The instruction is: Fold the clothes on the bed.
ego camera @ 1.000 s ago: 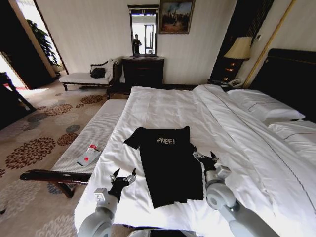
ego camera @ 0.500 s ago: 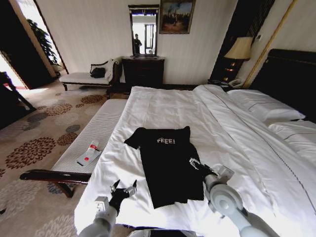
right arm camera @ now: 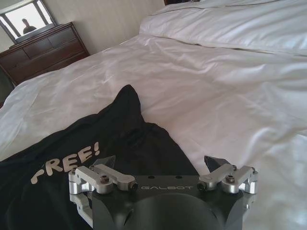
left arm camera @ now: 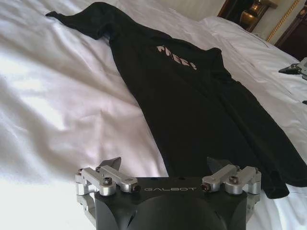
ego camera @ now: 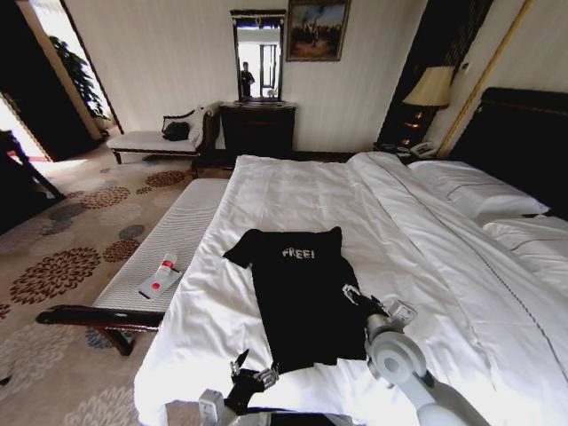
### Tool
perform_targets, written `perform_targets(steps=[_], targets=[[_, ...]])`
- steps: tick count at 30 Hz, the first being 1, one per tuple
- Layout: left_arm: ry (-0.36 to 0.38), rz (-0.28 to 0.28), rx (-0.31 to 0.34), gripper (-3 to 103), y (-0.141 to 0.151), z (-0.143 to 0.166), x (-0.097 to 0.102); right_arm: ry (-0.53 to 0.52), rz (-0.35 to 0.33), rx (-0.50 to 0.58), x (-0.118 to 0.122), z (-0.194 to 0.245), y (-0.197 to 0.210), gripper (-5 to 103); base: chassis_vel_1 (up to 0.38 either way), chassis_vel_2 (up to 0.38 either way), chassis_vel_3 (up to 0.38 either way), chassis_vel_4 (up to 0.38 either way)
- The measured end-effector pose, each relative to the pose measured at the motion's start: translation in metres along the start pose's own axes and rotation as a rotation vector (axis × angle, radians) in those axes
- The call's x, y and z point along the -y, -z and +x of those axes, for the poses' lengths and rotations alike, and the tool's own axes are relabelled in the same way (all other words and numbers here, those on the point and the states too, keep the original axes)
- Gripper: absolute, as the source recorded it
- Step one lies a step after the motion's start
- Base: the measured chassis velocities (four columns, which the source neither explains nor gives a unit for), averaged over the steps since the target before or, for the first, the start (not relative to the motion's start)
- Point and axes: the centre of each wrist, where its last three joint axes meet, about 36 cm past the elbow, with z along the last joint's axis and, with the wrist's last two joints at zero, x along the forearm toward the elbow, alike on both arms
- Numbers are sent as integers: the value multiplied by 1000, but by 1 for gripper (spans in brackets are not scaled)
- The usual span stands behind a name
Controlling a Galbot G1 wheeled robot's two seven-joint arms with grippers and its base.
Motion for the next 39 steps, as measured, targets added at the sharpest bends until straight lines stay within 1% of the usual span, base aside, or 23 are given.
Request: perform_targets(steps=[4, 5, 6, 8, 9, 10, 11, 12, 13, 14, 16, 17, 19, 20, 21, 22, 23, 27, 30, 31, 33, 37, 39], targets=[[5, 7, -1, 100, 2, -6, -3, 0, 0, 4, 0, -2, 1, 100, 0, 0, 0, 0], [9, 21, -3, 100, 6, -6, -4, 0, 0, 4, 0, -2, 1, 100, 0, 0, 0, 0], [5, 33, 5, 100, 16, -5, -6, 0, 0, 5, 0, -2, 1, 100, 0, 0, 0, 0], [12, 27, 53, 100, 46, -1, -16, -3, 1, 2, 0, -3, 0, 100, 0, 0, 0, 0], [12, 27, 53, 100, 46, -1, -16, -3, 1, 2, 0, -3, 0, 100, 0, 0, 0, 0], [19, 2, 75, 100, 59, 1, -25, -4, 2, 3, 1, -3, 0, 100, 0, 0, 0, 0], [24, -12, 85, 100, 63, 2, -28, -4, 2, 3, 1, -3, 0, 100, 0, 0, 0, 0], [35, -76, 108, 100, 73, 2, -43, -3, 3, 5, 0, -3, 0, 100, 0, 0, 0, 0], [40, -103, 112, 100, 75, 2, -51, -2, 3, 7, 0, -4, 1, 100, 0, 0, 0, 0], [32, -117, 107, 100, 76, 1, -62, -1, 2, 9, 0, -4, 2, 100, 0, 0, 0, 0], [20, -107, 97, 100, 75, 1, -67, 0, 2, 11, -1, -4, 2, 100, 0, 0, 0, 0], [-8, -74, 73, 100, 74, 1, -72, 1, 1, 12, -1, -4, 3, 100, 0, 0, 0, 0], [-113, 48, 21, 100, 71, -3, -81, -1, 1, 13, -1, -5, 3, 100, 0, 0, 0, 0], [-113, 48, 21, 100, 71, -3, -81, -1, 1, 13, -1, -5, 3, 100, 0, 0, 0, 0], [-158, 102, 3, 100, 70, -6, -84, -2, 1, 12, -1, -5, 3, 100, 0, 0, 0, 0], [-220, 177, -28, 100, 68, -14, -90, -4, 1, 12, 0, -6, 2, 100, 0, 0, 0, 0], [-246, 209, -45, 100, 65, -21, -94, -4, 1, 14, 0, -6, 3, 100, 0, 0, 0, 0], [-289, 254, -78, 100, 56, -37, -99, -3, 0, 16, -1, -7, 3, 100, 0, 0, 0, 0], [-327, 326, -96, 100, 54, -47, -94, -6, -1, 21, -1, -9, 5, 100, 0, 0, 0, 0], [-327, 326, -96, 100, 54, -47, -94, -6, -1, 21, -1, -9, 5, 100, 0, 0, 0, 0], [-343, 351, -103, 100, 50, -51, -89, -11, -2, 20, 0, -11, 4, 100, 0, 0, 0, 0], [-357, 372, -116, 100, 43, -54, -82, -10, -2, 15, -1, -14, 2, 100, 0, 0, 0, 0], [-356, 359, -131, 100, 34, -56, -78, -7, -1, 12, -3, -15, 1, 100, 0, 0, 0, 0]])
